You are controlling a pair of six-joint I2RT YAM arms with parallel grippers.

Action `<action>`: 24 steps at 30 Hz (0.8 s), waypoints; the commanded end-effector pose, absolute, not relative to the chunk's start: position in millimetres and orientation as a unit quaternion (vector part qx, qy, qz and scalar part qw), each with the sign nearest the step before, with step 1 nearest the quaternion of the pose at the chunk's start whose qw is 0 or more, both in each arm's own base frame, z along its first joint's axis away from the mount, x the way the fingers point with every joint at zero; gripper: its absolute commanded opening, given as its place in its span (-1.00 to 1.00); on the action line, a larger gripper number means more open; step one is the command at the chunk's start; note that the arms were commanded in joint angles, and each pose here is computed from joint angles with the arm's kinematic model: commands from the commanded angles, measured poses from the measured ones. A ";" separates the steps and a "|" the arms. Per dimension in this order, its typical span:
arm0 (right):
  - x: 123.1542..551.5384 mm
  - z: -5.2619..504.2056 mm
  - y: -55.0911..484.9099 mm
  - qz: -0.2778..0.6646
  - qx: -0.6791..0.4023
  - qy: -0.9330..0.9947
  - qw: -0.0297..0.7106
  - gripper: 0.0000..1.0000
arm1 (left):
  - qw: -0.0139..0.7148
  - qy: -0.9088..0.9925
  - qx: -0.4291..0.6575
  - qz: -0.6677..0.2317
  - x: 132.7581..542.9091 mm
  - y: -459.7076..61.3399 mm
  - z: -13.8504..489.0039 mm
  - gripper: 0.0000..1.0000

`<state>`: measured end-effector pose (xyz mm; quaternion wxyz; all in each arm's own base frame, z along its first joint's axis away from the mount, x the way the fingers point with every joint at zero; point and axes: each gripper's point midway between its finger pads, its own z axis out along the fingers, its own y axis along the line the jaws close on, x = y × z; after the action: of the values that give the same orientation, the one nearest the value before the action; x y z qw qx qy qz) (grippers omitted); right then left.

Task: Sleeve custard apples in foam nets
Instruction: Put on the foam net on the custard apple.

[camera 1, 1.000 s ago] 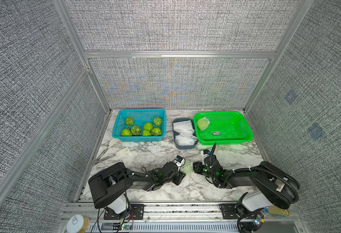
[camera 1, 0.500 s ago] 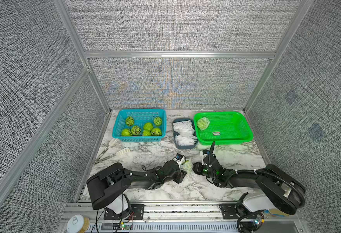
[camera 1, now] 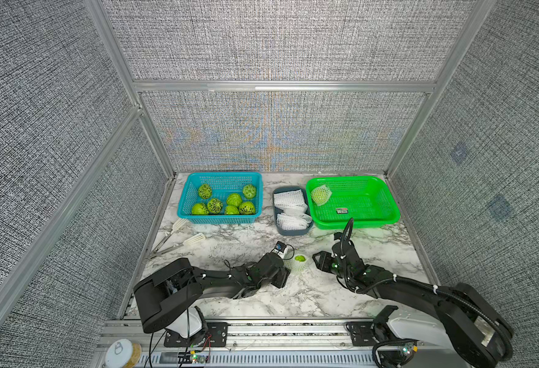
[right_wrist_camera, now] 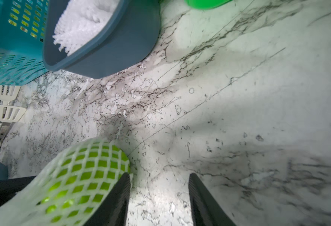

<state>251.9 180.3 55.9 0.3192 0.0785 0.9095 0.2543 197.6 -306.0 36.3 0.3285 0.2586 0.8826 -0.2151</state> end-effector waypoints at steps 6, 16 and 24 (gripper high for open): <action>242.8 130.6 193.5 0.330 -0.035 0.833 0.442 0.25 | 0.374 0.874 0.238 -0.196 206.1 -287.4 66.6 0.40; 222.0 155.2 229.0 0.305 -0.218 0.788 0.488 0.63 | 0.478 0.842 0.177 -0.177 225.6 -256.1 130.0 0.52; 236.1 129.0 248.3 0.276 -0.239 0.804 0.469 0.69 | 0.553 0.796 0.148 -0.198 227.9 -237.4 175.3 0.98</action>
<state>227.8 240.5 118.3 0.4441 -0.2296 0.8211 0.2755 222.3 -244.3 160.1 0.5220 0.1604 0.8122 -0.2050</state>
